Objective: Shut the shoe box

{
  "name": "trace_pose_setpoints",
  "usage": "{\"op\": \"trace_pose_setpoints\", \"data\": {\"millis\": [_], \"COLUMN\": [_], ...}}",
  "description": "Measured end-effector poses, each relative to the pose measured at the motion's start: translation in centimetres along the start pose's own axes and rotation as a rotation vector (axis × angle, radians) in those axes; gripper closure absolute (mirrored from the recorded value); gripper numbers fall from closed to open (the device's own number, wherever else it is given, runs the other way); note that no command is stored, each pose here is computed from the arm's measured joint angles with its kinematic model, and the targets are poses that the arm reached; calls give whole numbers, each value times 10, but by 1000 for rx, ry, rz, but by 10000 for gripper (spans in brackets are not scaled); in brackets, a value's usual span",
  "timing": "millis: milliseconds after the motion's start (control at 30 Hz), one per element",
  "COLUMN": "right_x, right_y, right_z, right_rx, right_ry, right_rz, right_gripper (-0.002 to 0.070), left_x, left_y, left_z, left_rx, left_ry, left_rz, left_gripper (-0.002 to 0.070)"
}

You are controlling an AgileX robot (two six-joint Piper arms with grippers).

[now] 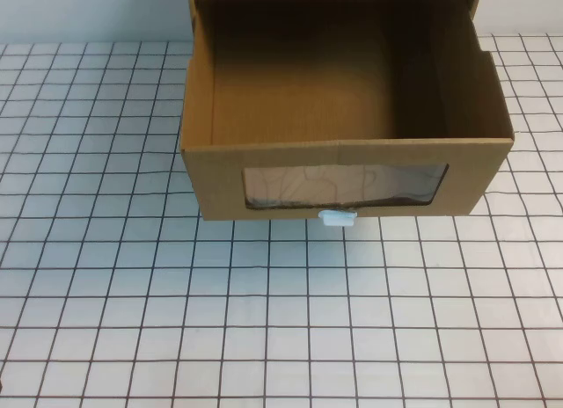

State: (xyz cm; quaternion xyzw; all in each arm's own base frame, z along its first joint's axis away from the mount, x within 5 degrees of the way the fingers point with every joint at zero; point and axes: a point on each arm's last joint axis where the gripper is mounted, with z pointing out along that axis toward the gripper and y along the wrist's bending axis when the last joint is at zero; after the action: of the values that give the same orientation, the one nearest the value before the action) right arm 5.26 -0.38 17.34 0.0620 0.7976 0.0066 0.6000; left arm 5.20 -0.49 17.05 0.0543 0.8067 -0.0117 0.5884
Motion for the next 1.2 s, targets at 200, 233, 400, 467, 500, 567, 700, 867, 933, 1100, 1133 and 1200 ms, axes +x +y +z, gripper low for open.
{"op": "trace_pose_setpoints", "data": {"millis": [200, 233, 400, 467, 500, 567, 700, 867, 933, 1100, 1133, 1200], "right_x": [0, 0, 0, 0, 0, 0, 0, 0, 0, 0, 0, 0], "right_y": [0, 0, 0, 0, 0, 0, 0, 0, 0, 0, 0, 0], "right_z": [0, 0, 0, 0, 0, 0, 0, 0, 0, 0, 0, 0], "right_rx": [0, 0, 0, 0, 0, 0, 0, 0, -1, -2, -2, -5], "right_ry": [0, 0, 0, 0, 0, 0, 0, 0, 0, 0, 0, 1], "right_rz": [0, 0, 0, 0, 0, 0, 0, 0, 2, 6, 6, 13], "right_gripper": [690, 690, 690, 690, 690, 690, 690, 690, 690, 690, 690, 690], "left_x": [0, 0, 0, 0, 0, 0, 0, 0, 0, 0, 0, -1], "left_y": [0, 0, 0, 0, 0, 0, 0, 0, 0, 0, 0, 1], "left_z": [0, 0, 0, 0, 0, 0, 0, 0, 0, 0, 0, 0], "left_rx": [0, 0, 0, 0, 0, 0, 0, 0, 0, -5, -5, -7], "left_ry": [0, 0, 0, 0, 0, 0, 0, 0, 0, 0, -1, -8], "left_rz": [0, 0, 0, 0, 0, 0, 0, 0, 0, 13, 13, 15], "left_gripper": [677, 677, 677, 677, 677, 677, 677, 677, 678, 678, 677, 678]}}
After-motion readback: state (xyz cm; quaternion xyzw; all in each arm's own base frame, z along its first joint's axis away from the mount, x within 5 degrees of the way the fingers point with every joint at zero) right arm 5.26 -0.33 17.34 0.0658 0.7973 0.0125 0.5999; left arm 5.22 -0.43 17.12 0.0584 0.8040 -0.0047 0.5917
